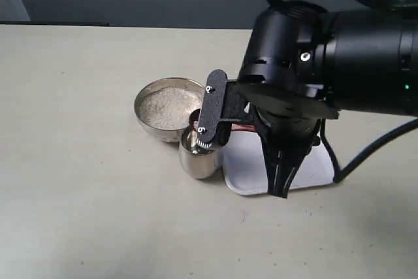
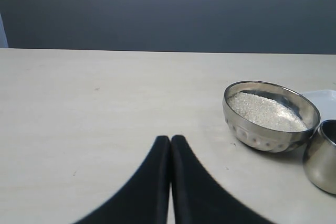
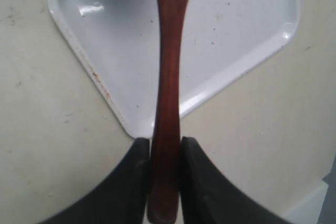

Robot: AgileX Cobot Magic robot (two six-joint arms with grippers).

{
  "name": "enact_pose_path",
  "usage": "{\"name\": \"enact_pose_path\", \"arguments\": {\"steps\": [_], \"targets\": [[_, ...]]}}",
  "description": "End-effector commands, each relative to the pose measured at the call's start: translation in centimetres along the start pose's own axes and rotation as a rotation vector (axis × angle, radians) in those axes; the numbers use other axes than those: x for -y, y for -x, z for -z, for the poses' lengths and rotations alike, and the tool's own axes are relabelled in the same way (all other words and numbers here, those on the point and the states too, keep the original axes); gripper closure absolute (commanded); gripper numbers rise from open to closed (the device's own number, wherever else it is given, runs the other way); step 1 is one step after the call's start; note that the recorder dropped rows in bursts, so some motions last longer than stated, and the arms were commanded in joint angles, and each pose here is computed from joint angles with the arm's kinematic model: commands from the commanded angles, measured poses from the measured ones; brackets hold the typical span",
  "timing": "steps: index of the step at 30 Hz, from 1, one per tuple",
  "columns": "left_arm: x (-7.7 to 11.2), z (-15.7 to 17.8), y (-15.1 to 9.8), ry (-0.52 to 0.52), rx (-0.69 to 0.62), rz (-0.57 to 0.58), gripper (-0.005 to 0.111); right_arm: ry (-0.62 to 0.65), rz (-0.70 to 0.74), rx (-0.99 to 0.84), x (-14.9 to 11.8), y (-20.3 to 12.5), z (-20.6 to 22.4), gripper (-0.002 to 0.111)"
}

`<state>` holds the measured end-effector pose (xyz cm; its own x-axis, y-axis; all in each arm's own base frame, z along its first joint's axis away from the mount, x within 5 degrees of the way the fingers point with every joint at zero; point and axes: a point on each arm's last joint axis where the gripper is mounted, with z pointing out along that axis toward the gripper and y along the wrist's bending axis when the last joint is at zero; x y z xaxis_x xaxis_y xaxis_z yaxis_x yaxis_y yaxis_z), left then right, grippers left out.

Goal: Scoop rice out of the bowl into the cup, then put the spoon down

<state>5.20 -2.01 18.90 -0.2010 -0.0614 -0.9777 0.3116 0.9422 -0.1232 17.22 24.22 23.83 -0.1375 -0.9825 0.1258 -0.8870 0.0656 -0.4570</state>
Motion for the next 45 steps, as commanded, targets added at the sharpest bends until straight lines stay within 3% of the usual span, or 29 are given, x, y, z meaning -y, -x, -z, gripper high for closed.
{"name": "enact_pose_path", "arguments": {"steps": [1, 28, 45], "targets": [[0.0, 0.1, 0.3, -0.006, 0.021, 0.004, 0.106, -0.044, 0.002, -0.007, 0.3, -0.3, 0.1, 0.109], [0.0, 0.1, 0.3, -0.006, 0.021, 0.004, 0.106, -0.247, 0.009, 0.078, -0.4, -0.3, -3.4, 0.109], [0.0, 0.1, 0.3, -0.006, 0.021, 0.004, 0.106, -0.298, 0.047, 0.082, -0.6, 0.6, -4.4, 0.109]]}}
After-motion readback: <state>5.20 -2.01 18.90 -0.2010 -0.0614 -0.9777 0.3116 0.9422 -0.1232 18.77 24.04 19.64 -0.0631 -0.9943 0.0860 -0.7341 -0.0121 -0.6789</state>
